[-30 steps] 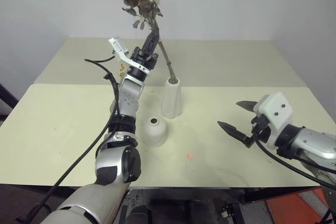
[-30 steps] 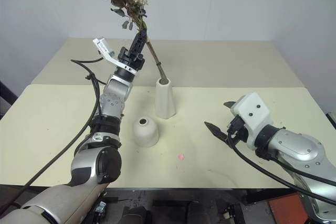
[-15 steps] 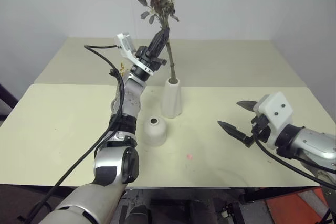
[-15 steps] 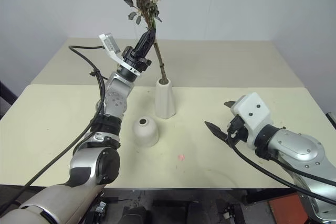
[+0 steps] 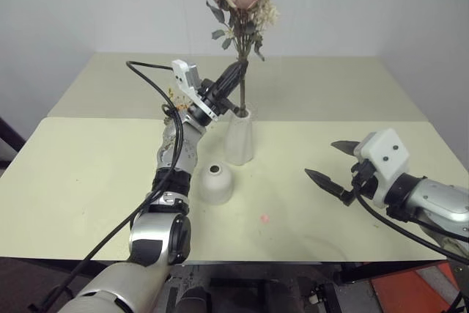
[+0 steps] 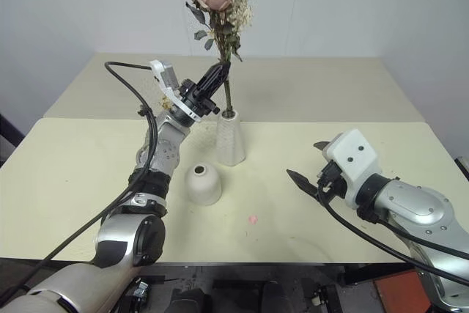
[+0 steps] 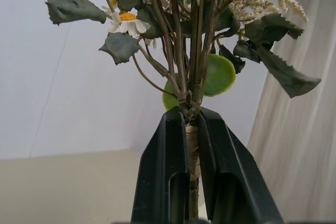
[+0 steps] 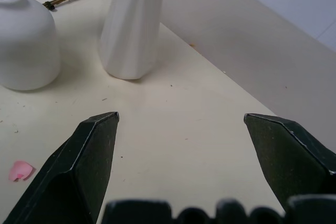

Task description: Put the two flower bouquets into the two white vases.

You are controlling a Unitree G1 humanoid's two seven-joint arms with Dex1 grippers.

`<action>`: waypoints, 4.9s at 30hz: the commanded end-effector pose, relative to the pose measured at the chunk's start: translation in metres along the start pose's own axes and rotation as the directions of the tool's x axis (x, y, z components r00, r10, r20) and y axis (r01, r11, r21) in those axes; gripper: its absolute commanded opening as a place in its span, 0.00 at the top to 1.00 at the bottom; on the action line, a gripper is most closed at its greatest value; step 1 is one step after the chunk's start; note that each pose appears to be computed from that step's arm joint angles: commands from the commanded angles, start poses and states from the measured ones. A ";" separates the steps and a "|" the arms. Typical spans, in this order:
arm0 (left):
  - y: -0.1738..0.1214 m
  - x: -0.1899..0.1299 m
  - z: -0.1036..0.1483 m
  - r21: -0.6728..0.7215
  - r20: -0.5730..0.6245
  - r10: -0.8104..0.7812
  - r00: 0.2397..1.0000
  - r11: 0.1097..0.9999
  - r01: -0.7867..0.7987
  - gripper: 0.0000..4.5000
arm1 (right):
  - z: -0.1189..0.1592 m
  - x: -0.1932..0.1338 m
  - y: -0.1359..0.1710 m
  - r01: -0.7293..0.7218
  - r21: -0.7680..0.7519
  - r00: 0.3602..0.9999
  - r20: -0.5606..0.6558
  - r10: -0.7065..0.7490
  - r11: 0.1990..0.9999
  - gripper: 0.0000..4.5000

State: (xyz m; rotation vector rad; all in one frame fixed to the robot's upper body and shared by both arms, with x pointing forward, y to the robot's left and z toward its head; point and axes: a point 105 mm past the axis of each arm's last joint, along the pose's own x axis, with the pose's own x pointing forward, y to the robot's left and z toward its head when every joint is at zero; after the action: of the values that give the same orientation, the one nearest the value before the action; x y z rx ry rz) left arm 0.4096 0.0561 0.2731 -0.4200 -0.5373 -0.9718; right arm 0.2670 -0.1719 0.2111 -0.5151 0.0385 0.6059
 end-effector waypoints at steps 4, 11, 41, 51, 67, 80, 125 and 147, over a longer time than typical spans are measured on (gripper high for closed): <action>-0.008 0.000 0.009 0.062 0.011 -0.067 0.998 0.996 0.066 0.99 | 0.004 -0.002 -0.001 0.013 -0.029 1.000 0.008 -0.013 0.999 0.00; -0.014 -0.005 0.002 0.084 -0.015 -0.098 0.995 0.992 0.098 0.99 | 0.002 -0.003 -0.001 0.014 -0.028 1.000 0.002 -0.014 0.999 0.00; -0.011 -0.053 0.005 0.051 -0.120 -0.064 0.991 0.996 0.070 0.01 | 0.001 0.004 -0.003 -0.006 -0.035 1.000 0.002 0.006 0.999 0.00; -0.003 -0.069 0.031 0.132 -0.232 0.091 0.968 0.989 -0.062 0.01 | 0.001 0.005 -0.005 -0.017 -0.036 1.000 -0.005 0.017 0.999 0.00; 0.040 -0.100 0.056 0.315 -0.484 0.631 0.606 0.772 -0.552 0.01 | 0.000 0.013 -0.004 -0.059 -0.032 0.998 -0.011 0.059 0.998 0.00; 0.101 -0.120 0.020 0.497 -0.505 0.851 0.143 0.422 -0.758 0.01 | 0.013 0.012 -0.004 -0.099 -0.064 0.995 0.001 0.099 0.993 0.00; 0.063 -0.083 0.126 -0.077 0.160 0.426 0.891 0.905 -0.419 1.00 | 0.017 -0.007 -0.014 -0.037 -0.092 0.999 -0.039 0.034 0.995 0.00; -0.031 -0.087 0.078 -0.300 0.057 -0.236 0.970 0.923 0.242 1.00 | 0.031 -0.025 0.020 -0.226 -0.037 0.968 0.101 0.229 0.973 0.00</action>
State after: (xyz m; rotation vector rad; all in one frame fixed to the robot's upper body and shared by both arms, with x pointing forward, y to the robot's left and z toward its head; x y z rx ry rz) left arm 0.3289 0.1416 0.2805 -0.6787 -0.4286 -1.2673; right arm 0.2365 -0.1590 0.2228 -0.4729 0.0534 0.8637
